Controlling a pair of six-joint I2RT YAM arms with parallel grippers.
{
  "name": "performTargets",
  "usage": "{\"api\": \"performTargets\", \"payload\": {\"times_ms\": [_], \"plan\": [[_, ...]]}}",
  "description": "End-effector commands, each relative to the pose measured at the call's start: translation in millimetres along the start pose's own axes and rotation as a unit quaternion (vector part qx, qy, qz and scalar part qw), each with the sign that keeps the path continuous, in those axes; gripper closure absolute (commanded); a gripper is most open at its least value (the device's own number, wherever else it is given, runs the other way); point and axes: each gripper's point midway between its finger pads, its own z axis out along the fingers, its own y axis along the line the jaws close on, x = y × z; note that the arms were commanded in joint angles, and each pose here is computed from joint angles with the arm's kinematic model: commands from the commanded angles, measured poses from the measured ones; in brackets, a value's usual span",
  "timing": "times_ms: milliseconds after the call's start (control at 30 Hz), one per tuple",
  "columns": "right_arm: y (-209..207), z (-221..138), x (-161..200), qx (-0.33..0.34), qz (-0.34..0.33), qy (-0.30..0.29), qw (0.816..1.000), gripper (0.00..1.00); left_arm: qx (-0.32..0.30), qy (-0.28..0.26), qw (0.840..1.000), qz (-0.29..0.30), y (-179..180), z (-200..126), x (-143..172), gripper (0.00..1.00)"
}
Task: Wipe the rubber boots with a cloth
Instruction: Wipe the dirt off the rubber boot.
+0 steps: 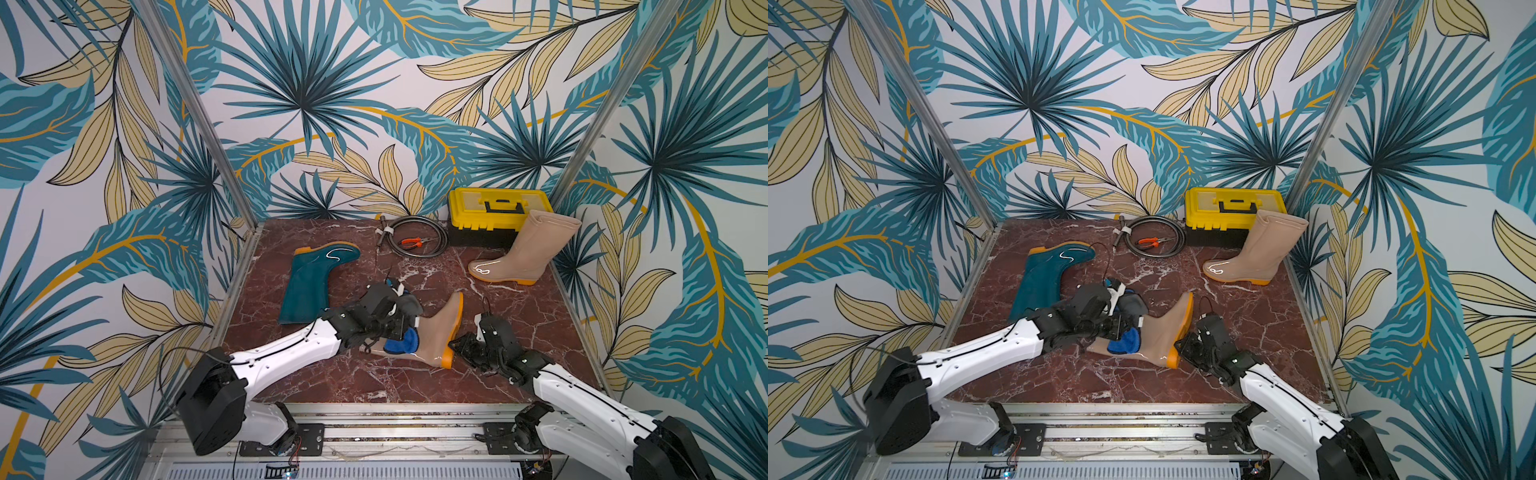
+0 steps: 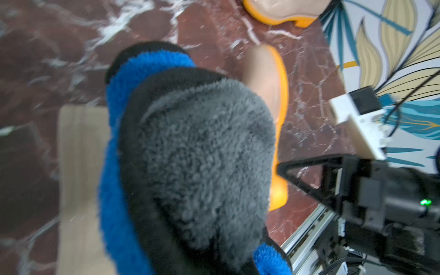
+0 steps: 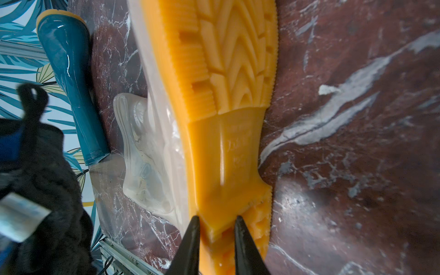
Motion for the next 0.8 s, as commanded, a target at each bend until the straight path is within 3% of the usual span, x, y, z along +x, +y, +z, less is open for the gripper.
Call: {"api": "performTargets", "payload": {"times_ms": [0, 133, 300, 400, 500, 667, 767], "plan": [[-96.4, -2.6, 43.1, 0.179, 0.013, 0.070, 0.981, 0.87, 0.042, -0.013, 0.998, 0.048, -36.5, 27.7, -33.6, 1.00], [-100.4, -0.9, 46.1, 0.184, 0.016, 0.075, 0.980, 0.87, 0.052, -0.029, 0.997, 0.047, -50.7, 67.7, -80.1, 1.00], [-101.7, 0.4, 47.5, 0.183, 0.022, 0.076, 0.980, 0.88, 0.057, -0.010, 0.998, -0.035, -22.7, 125.9, -107.3, 1.00], [-104.6, 1.4, 48.3, 0.184, 0.024, 0.074, 0.980, 0.88, 0.080, 0.032, 0.995, -0.049, -24.6, 150.3, -86.9, 1.00], [-107.9, 4.4, 49.3, 0.185, 0.032, 0.071, 0.980, 0.88, 0.087, 0.087, 0.990, -0.065, -20.7, 161.0, -46.6, 1.00], [-109.2, 8.8, 52.4, 0.184, 0.040, 0.078, 0.979, 0.88, 0.029, 0.110, 0.992, -0.046, 0.8, 127.4, 11.6, 1.00], [-106.9, 10.5, 52.1, 0.180, 0.041, 0.080, 0.979, 0.88, -0.004, 0.093, 0.994, -0.048, 20.6, 97.5, 19.8, 1.00]]}}
